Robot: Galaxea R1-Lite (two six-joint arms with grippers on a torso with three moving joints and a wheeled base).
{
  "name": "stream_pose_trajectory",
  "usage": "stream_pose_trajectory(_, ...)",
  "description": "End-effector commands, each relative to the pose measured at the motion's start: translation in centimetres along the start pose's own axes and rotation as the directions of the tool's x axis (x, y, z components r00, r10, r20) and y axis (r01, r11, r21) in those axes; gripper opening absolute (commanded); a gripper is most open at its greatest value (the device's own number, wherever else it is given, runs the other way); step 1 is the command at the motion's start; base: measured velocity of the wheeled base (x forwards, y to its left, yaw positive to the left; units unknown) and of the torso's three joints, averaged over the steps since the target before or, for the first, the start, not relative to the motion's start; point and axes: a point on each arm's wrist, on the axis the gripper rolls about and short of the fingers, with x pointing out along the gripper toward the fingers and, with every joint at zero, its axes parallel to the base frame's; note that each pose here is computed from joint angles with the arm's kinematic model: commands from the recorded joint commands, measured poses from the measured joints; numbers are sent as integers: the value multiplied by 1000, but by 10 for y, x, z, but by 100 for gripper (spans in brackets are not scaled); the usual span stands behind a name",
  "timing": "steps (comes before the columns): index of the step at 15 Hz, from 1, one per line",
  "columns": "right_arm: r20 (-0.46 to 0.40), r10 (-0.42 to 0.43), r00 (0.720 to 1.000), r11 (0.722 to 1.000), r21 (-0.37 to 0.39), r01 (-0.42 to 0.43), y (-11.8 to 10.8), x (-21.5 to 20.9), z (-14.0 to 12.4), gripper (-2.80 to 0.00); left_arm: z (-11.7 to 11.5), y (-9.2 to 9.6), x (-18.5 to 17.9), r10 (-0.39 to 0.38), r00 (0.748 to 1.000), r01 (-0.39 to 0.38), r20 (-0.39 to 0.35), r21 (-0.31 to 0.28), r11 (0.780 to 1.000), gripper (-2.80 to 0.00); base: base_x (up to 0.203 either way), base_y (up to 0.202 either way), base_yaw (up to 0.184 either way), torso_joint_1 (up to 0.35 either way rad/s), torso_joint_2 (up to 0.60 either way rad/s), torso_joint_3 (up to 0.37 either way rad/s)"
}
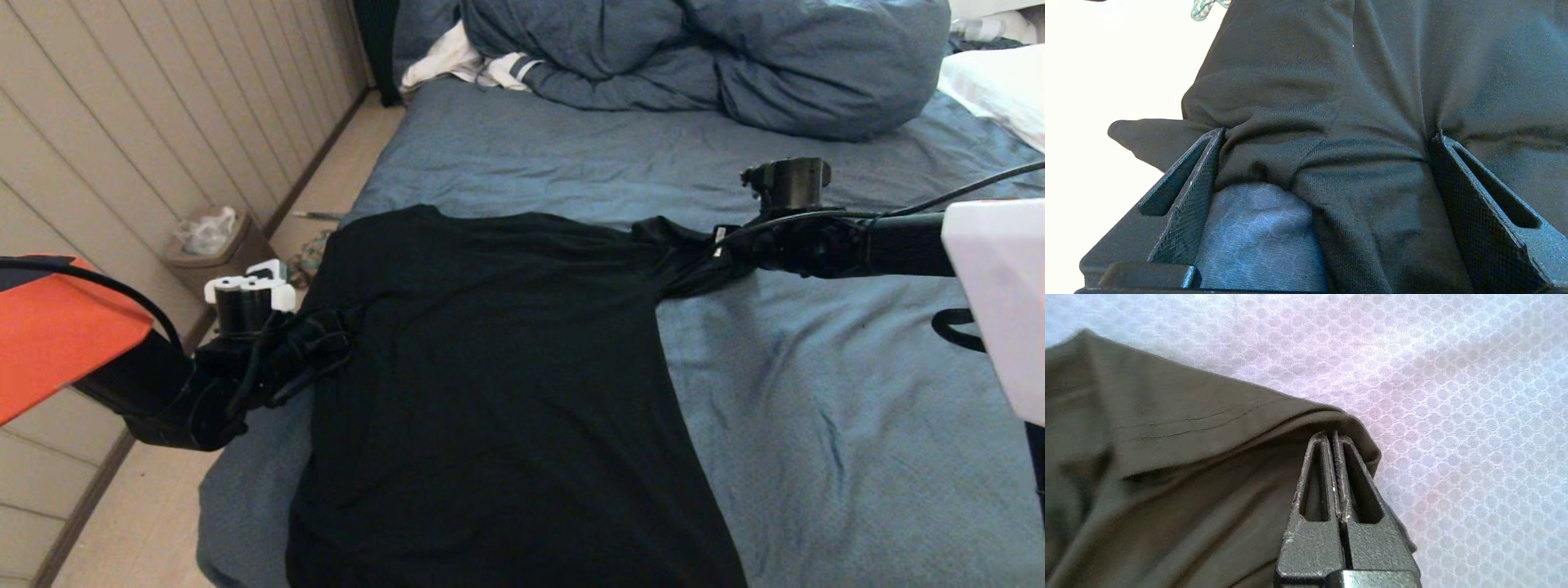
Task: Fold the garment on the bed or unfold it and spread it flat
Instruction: Unford the black T-shirt
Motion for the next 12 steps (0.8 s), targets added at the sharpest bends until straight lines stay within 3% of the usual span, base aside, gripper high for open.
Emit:
stream_pose_trajectory(1, 17, -19, 1000, 1000, 12, 19, -11, -7, 9, -280, -1, 0, 1, 0, 1000, 0, 1, -3, 1000, 0, 0, 0, 0, 0, 0, 0)
stream_pose_trajectory(8, 6, 3, 1000, 1000, 28, -4, -32, -54, 24, -280, 15, -5, -13, -3, 999, 3, 38, -3, 1000, 0, 0, 0, 0, 0, 0, 0)
stream_pose_trajectory(12, -2, 32, 999, 999, 27, -32, -41, -102, 27, -280, 37, -9, -49, -6, 997, 4, 82, 16, 1000, 0, 0, 0, 0, 0, 0, 0)
